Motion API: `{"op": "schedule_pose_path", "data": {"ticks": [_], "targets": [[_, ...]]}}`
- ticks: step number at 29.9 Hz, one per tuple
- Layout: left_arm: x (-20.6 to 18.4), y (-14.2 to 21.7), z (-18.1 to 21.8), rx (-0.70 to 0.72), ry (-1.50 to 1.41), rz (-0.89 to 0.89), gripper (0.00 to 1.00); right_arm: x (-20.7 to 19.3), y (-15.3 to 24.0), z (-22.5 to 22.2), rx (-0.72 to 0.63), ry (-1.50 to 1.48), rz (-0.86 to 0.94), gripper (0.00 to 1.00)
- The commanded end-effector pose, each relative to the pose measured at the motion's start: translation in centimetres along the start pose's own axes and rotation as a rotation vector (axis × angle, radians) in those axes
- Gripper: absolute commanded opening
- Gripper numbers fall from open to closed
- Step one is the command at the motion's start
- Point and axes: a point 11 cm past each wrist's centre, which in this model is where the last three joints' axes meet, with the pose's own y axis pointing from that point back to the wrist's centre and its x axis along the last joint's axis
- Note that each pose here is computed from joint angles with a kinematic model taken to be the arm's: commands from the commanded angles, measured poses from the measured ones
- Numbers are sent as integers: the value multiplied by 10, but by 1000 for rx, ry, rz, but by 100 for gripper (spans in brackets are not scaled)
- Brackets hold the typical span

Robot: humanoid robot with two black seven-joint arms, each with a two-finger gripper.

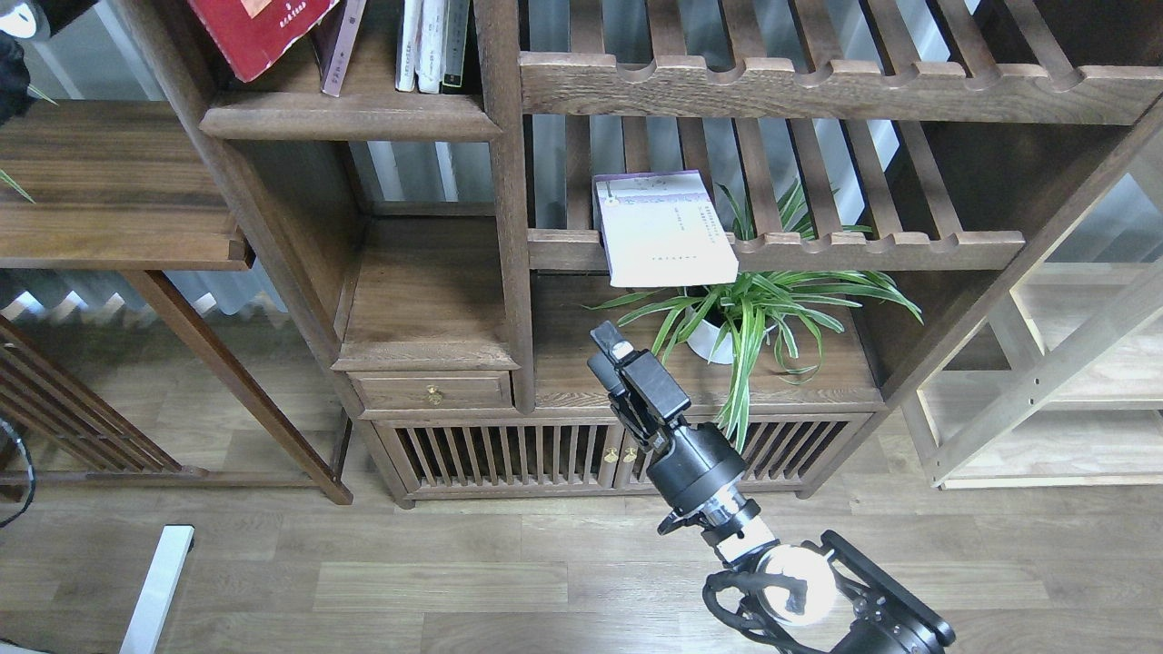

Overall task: Organize books on shelf
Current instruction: 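Insert the red book into the upper shelf slot with the left gripper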

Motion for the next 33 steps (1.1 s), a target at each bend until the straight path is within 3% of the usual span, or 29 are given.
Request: {"op": "schedule_pose_path", "data": {"ticks": [1,24,33], "targets": [[-4,-11,6,12,-10,-4,6,0,0,0,2,0,-2,83],[-21,-66,-11,132,45,15,7,5,12,-1,28,-20,8,83],[-28,-70,-16,142,51,7,24,6,13,-1,29,-21,11,83]]}}
